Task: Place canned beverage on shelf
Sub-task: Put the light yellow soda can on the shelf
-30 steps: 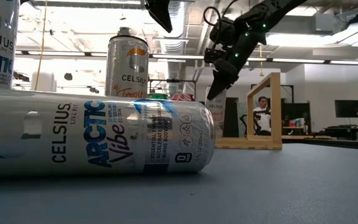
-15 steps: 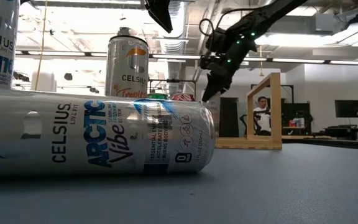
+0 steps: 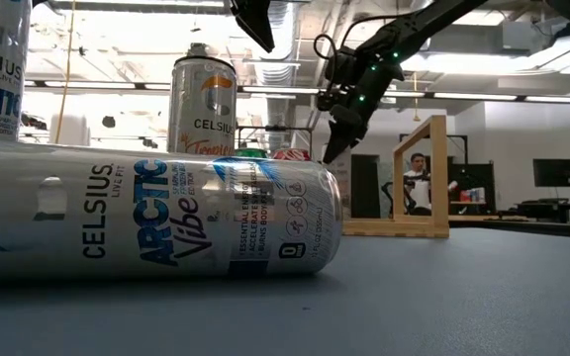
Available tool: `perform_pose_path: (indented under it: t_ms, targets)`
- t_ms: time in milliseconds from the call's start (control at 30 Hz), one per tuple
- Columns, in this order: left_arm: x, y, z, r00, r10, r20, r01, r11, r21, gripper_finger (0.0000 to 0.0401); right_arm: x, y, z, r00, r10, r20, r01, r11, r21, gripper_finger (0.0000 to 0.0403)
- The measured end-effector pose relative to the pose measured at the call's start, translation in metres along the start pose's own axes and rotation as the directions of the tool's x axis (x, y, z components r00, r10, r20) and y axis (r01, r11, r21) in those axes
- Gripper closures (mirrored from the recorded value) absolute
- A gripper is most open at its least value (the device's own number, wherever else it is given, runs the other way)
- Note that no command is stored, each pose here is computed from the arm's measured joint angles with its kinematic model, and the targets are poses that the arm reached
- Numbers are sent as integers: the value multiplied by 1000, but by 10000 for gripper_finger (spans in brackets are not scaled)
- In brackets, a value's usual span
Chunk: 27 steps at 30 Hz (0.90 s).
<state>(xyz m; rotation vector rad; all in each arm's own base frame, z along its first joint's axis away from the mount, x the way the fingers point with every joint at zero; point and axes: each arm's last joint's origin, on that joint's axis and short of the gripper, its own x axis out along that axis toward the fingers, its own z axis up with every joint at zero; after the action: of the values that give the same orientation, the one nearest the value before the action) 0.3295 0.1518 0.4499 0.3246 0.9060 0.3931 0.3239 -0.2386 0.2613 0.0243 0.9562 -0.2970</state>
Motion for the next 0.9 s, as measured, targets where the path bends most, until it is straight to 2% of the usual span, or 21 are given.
perform_pose_path:
  t_ms: [400, 700, 900]
  targets:
    - [0, 0, 0, 1000, 0, 0, 0, 1000, 0, 76, 5, -1, 3, 999, -7, 35, 7, 1000, -6, 153]
    - [0, 0, 0, 1000, -1, -1, 1, 1000, -8, 76, 11, -1, 1, 999, 37, 33, -37, 999, 2, 152]
    - [0, 0, 0, 1000, -4, 0, 4, 1000, -8, 76, 12, -1, 1, 999, 36, 41, -36, 999, 0, 127]
